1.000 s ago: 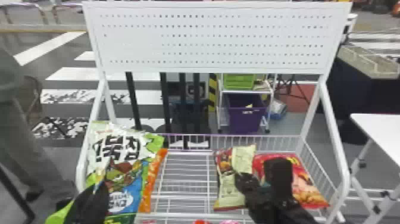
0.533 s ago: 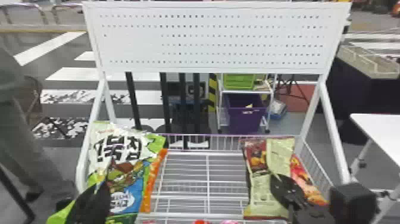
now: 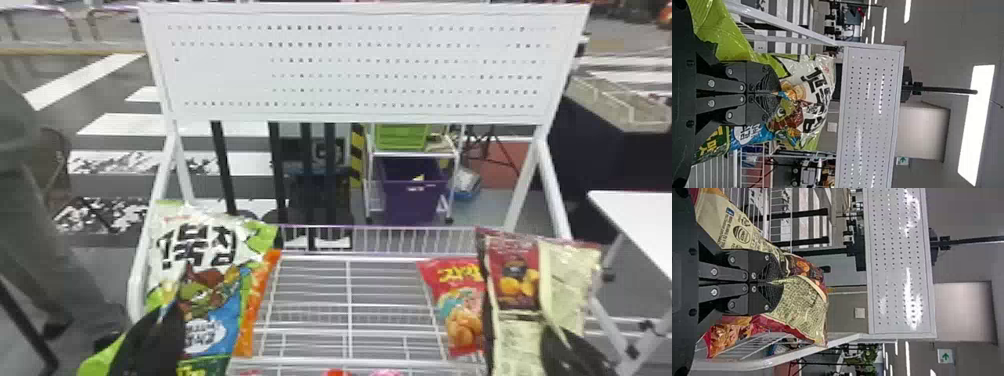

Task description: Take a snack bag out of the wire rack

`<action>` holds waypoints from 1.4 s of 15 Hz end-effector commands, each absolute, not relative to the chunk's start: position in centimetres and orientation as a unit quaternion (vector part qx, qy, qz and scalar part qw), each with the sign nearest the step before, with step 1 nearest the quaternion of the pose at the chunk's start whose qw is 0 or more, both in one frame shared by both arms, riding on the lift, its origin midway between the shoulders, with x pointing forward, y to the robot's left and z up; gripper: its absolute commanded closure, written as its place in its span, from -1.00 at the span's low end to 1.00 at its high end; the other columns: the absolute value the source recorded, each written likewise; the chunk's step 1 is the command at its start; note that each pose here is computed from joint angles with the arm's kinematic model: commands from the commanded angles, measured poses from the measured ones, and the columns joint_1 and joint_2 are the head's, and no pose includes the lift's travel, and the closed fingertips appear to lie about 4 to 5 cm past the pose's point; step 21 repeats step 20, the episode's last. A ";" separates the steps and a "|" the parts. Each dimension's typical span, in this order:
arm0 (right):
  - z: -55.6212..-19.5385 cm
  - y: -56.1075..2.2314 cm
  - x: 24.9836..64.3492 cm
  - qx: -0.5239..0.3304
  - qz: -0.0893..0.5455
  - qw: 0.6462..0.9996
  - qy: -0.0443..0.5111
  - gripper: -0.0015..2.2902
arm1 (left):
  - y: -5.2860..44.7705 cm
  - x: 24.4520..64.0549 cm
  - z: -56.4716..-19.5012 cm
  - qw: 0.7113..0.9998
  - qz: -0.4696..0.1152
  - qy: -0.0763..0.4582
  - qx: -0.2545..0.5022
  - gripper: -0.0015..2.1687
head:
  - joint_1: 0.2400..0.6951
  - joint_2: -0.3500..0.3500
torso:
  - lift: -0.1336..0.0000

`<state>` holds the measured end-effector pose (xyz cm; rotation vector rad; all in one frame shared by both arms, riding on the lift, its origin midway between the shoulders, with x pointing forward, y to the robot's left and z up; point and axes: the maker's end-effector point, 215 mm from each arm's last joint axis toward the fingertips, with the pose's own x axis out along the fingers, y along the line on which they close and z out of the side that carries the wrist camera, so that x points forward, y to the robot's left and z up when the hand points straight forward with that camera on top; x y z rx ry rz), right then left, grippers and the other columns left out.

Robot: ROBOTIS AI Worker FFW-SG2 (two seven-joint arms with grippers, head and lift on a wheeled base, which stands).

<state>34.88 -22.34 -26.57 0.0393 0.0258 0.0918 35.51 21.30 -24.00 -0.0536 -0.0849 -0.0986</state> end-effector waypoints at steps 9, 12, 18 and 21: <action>-26.7 -22.3 32.9 0.004 0.037 0.999 0.016 0.84 | 21.3 35.7 -24.2 0.998 -0.050 -0.041 -0.028 0.95 | 0.14 0.00 | 1.00; -26.7 -22.4 32.9 0.004 0.036 0.999 0.016 0.84 | 21.3 35.7 -24.2 0.998 -0.050 -0.041 -0.027 0.95 | 0.14 0.00 | 1.00; -26.8 -22.4 32.8 0.002 0.036 0.999 0.017 0.84 | 21.2 35.7 -24.1 0.997 -0.050 -0.042 -0.027 0.95 | 0.14 0.00 | 1.00; -26.8 -22.4 32.8 0.000 0.037 0.999 0.018 0.84 | 21.2 35.7 -24.1 0.997 -0.051 -0.042 -0.027 0.95 | 0.14 0.00 | 1.00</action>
